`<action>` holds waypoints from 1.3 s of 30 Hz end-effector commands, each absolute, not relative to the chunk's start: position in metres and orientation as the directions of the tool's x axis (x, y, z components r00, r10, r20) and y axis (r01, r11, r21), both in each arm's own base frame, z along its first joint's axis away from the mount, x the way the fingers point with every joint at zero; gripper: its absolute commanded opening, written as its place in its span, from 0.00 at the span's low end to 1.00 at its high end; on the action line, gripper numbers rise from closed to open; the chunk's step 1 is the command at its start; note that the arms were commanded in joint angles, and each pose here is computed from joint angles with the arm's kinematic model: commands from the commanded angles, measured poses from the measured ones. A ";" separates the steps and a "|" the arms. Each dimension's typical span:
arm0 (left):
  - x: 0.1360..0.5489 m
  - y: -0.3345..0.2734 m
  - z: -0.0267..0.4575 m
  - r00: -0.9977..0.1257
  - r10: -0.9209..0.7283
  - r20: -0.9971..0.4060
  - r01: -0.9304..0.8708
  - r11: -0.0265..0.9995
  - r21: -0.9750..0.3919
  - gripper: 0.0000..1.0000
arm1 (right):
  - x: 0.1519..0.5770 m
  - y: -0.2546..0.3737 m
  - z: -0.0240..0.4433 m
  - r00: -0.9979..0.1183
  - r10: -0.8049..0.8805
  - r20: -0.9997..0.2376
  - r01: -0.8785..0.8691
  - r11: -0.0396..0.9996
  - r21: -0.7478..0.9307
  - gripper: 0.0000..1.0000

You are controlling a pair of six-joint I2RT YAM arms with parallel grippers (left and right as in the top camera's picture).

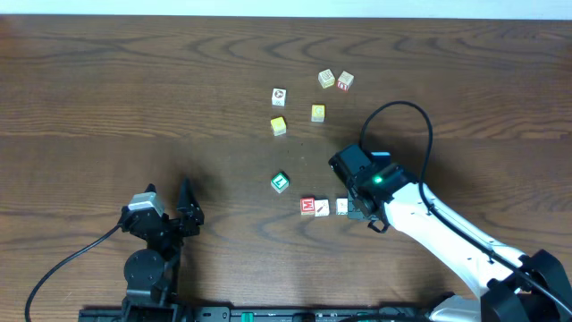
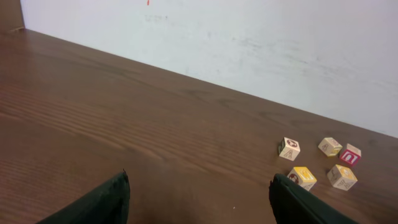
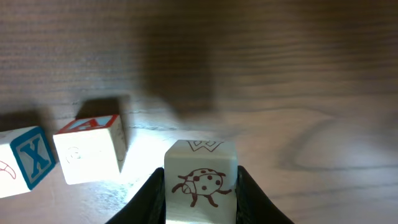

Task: Lift 5 blocks
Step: 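Lower the ladybug block at the right end of the row and release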

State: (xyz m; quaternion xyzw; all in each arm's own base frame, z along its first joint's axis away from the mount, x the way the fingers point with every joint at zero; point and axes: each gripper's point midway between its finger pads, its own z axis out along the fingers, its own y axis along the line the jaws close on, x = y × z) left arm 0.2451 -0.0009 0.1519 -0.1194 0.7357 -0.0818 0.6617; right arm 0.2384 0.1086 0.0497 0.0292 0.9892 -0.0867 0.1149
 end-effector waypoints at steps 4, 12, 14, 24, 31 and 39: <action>0.244 0.002 0.133 -0.149 -0.276 -0.950 -0.098 0.960 -0.263 0.72 | 0.226 0.118 0.024 -0.979 0.072 -0.192 0.088 0.993 -0.076 0.14; 0.244 0.002 0.133 -0.149 -0.276 -0.950 -0.098 0.960 -0.263 0.72 | 0.231 0.123 0.015 -0.972 0.069 -0.225 0.079 0.996 -0.040 0.17; 0.244 0.002 0.133 -0.149 -0.276 -0.950 -0.098 0.960 -0.263 0.72 | 0.235 0.128 0.014 -0.968 0.056 -0.243 0.062 0.998 -0.015 0.18; 0.244 0.002 0.133 -0.149 -0.276 -0.950 -0.098 0.960 -0.263 0.72 | 0.240 0.136 0.012 -0.966 0.035 -0.255 0.033 0.999 0.015 0.19; 0.244 0.002 0.133 -0.149 -0.276 -0.950 -0.098 0.960 -0.263 0.72 | 0.243 0.145 0.013 -0.964 0.040 -0.263 0.026 0.998 0.057 0.20; 0.244 0.002 0.133 -0.149 -0.276 -0.950 -0.099 0.960 -0.263 0.72 | 0.247 0.150 0.014 -0.960 0.044 -0.276 0.023 0.997 0.080 0.22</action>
